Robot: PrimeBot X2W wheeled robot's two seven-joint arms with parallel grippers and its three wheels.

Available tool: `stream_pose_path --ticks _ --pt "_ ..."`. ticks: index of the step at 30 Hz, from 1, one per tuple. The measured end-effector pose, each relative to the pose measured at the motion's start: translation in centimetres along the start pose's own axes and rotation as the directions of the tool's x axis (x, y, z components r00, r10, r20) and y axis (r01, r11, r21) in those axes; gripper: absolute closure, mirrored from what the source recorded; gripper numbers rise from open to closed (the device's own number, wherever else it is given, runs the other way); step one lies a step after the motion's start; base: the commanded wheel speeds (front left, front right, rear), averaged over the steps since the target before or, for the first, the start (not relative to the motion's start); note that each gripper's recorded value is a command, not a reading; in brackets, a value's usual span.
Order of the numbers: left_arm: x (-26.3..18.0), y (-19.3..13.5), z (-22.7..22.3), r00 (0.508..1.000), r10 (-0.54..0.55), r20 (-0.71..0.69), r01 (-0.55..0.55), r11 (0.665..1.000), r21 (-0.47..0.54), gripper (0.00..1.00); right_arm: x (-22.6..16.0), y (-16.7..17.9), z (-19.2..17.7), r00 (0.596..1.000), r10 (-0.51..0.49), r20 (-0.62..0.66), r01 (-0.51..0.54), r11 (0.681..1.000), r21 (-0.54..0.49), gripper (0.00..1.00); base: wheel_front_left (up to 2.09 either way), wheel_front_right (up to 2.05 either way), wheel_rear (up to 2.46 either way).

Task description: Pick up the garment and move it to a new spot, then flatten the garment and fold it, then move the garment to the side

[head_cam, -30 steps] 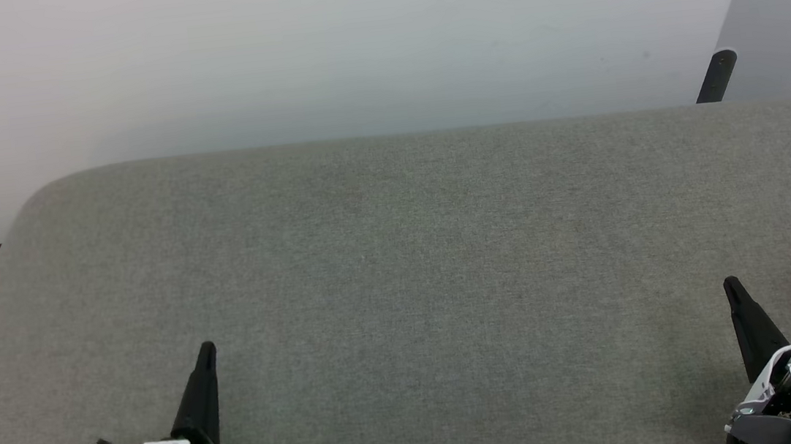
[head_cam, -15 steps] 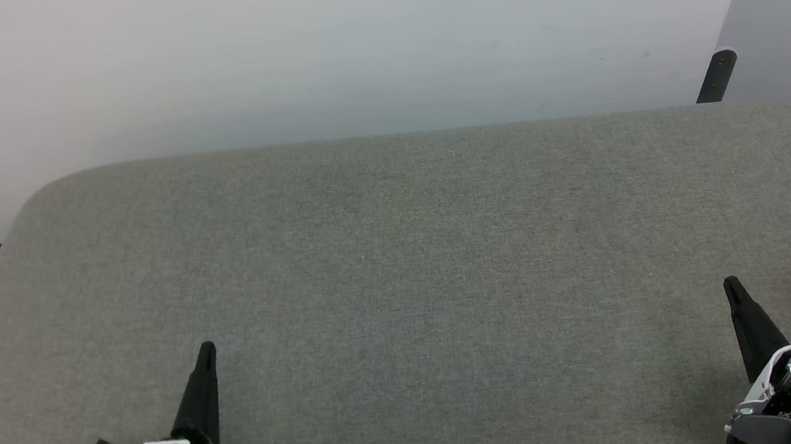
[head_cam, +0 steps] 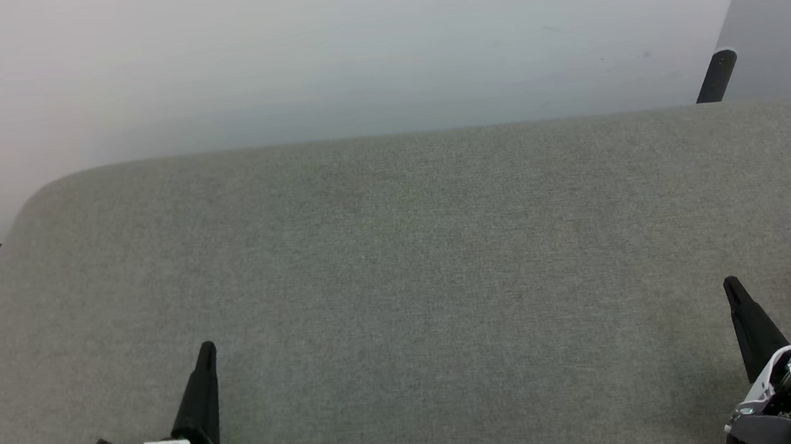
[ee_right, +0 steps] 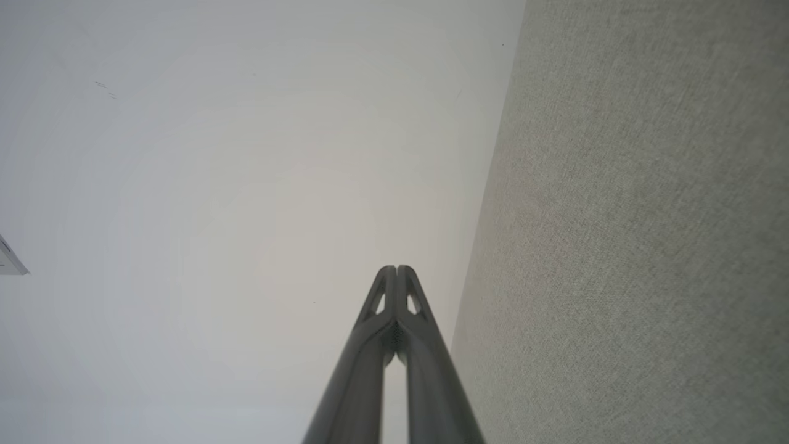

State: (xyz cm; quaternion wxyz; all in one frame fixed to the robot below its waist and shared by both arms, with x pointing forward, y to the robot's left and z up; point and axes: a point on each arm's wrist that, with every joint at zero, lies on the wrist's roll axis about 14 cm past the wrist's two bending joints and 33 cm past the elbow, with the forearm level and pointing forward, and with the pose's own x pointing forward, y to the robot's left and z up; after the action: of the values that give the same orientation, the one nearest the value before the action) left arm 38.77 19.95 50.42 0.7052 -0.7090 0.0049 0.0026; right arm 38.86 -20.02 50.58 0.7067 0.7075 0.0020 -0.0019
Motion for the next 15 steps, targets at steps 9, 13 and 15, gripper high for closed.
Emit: stream_pose_path --ticks 9,13,15 --pt "0.00 0.00 0.01 1.000 0.000 0.001 0.000 1.000 0.000 1.00 0.00 0.00 0.00 1.000 0.000 0.000 0.000 1.000 0.000 1.00 0.00 0.00 0.00" --pt "0.00 0.00 0.02 1.000 0.000 0.001 0.000 1.000 0.000 1.00 0.00 0.00 0.00 1.000 0.000 0.000 0.000 1.000 0.000 1.00 0.00 0.00 0.00" --pt "0.00 0.00 0.02 1.000 0.000 0.001 0.000 1.000 -0.001 1.00 0.00 0.00 0.00 1.000 0.000 0.000 0.000 1.000 0.000 1.00 0.00 0.00 0.00"
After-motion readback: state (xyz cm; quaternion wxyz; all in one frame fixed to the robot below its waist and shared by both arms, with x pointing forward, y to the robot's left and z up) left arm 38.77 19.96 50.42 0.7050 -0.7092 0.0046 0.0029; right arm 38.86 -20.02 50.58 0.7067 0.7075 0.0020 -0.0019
